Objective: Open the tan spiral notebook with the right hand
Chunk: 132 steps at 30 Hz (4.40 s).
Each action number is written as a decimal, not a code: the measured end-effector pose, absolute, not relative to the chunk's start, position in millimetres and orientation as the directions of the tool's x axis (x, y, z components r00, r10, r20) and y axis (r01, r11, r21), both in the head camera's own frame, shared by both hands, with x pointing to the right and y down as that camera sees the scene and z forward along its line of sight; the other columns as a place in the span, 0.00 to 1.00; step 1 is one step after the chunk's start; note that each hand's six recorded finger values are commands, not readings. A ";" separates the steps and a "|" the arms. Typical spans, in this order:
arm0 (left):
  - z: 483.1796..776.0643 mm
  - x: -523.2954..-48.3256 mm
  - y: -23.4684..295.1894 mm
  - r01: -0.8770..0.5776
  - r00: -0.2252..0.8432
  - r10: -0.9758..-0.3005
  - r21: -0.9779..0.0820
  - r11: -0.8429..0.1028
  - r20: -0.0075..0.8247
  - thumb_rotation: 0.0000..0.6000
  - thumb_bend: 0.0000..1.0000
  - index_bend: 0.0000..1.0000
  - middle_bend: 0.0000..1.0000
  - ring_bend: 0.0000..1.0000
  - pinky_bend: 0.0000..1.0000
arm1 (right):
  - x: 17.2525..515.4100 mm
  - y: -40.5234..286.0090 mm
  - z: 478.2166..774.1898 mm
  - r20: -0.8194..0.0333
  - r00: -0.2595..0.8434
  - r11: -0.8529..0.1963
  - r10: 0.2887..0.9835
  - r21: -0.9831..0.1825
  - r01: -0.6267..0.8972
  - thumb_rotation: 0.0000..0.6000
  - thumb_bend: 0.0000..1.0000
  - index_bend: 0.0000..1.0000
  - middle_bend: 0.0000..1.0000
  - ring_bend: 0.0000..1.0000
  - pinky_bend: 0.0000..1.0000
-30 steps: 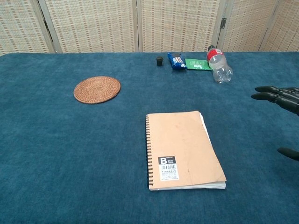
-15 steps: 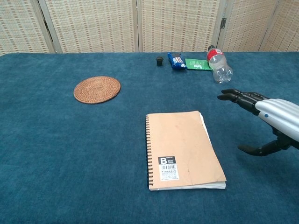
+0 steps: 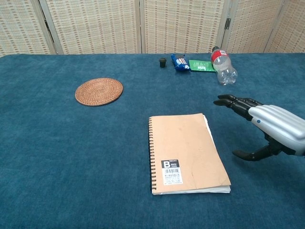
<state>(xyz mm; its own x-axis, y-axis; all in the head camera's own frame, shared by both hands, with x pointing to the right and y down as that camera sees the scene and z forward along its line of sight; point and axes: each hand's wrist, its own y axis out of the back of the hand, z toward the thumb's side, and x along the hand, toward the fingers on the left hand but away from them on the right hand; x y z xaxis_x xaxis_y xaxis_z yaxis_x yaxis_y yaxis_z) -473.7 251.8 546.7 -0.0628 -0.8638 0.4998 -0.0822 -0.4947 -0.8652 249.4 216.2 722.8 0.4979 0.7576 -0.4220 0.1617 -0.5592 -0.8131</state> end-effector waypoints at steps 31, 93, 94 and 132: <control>537.1 -475.8 251.7 -0.085 -0.068 -0.883 -0.884 -0.460 0.465 1.00 0.27 0.13 0.04 0.01 0.14 | 233.3 208.7 739.7 -0.439 0.484 -0.592 0.757 -0.775 0.221 1.00 0.29 0.00 0.00 0.00 0.00; 517.1 -507.4 245.3 -0.063 -0.302 -0.895 -0.943 -0.326 0.329 1.00 0.27 0.13 0.04 0.01 0.14 | 199.5 201.6 736.3 -0.331 0.540 -0.568 0.774 -0.740 0.361 1.00 0.33 0.00 0.00 0.00 0.00; 516.1 -508.3 245.3 -0.065 -0.308 -0.894 -0.945 -0.321 0.325 1.00 0.27 0.13 0.04 0.01 0.14 | 196.0 199.7 735.3 -0.323 0.545 -0.566 0.774 -0.738 0.368 1.00 0.33 0.00 0.00 0.00 0.00; 512.0 -524.5 241.5 -0.188 -0.276 -0.875 -0.915 -0.356 0.397 1.00 0.27 0.14 0.04 0.01 0.14 | 46.6 144.8 702.1 -0.252 0.680 -0.575 0.689 -0.761 0.301 1.00 0.30 0.00 0.00 0.00 0.00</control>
